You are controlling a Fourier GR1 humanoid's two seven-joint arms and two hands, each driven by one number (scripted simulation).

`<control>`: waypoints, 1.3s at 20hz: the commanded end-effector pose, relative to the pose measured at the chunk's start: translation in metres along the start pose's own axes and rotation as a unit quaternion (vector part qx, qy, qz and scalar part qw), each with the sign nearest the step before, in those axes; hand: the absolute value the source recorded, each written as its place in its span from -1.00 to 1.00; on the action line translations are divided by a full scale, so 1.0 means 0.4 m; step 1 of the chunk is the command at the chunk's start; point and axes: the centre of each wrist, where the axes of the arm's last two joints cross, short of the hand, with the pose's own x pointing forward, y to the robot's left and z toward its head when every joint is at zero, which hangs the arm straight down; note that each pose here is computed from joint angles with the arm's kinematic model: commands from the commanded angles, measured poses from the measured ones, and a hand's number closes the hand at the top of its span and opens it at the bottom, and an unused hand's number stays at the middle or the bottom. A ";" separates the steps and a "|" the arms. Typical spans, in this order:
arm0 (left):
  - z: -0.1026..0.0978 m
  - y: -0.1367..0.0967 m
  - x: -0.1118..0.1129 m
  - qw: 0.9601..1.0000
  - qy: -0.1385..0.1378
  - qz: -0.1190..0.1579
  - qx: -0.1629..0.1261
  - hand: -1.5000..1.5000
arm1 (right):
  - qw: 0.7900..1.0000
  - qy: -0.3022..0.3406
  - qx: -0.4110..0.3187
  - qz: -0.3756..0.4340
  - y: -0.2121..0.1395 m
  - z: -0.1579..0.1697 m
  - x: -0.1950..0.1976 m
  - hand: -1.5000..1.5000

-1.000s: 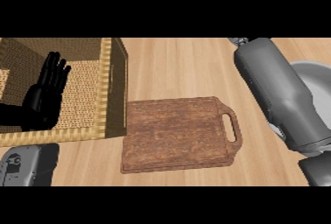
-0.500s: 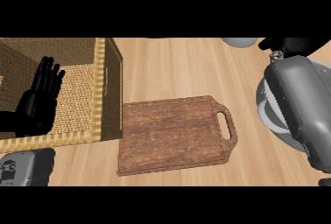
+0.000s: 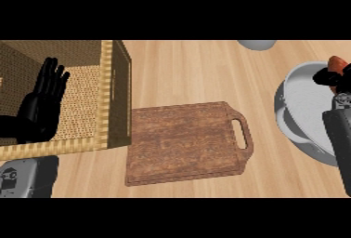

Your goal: Pick the sweet potato from the cutting board and place it in the pot

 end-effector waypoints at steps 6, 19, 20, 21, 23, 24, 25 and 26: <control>-0.030 -0.012 0.013 1.000 -0.001 -0.003 -0.005 0.00 | 0.997 0.069 0.036 0.013 0.026 -0.062 -0.213 1.00; -0.012 -0.036 -0.008 1.000 -0.002 0.006 -0.006 0.00 | 0.978 0.064 0.164 -0.109 0.161 -0.022 -0.267 -1.00; -0.026 -0.056 0.023 1.000 0.010 0.014 -0.008 0.00 | 0.980 0.054 0.141 -0.127 0.160 -0.026 -0.248 -1.00; -0.024 -0.002 0.018 1.000 -0.003 0.009 -0.015 0.00 | 0.981 0.049 0.119 -0.147 0.132 -0.080 -0.318 -1.00; -0.027 0.000 0.030 1.000 -0.005 0.004 -0.006 0.00 | 0.976 0.037 0.099 -0.191 0.097 -0.048 -0.261 -1.00; -0.037 -0.059 0.008 1.000 0.006 0.008 -0.008 0.00 | 0.969 0.048 0.089 -0.225 0.103 -0.047 -0.234 -1.00; -0.022 -0.041 0.034 1.000 0.002 0.012 -0.012 0.00 | 0.965 0.071 0.075 -0.240 0.103 -0.057 -0.233 -1.00; -0.001 0.003 0.025 1.000 -0.005 0.008 -0.018 0.00 | 0.961 0.081 0.060 -0.257 0.088 -0.046 -0.267 -1.00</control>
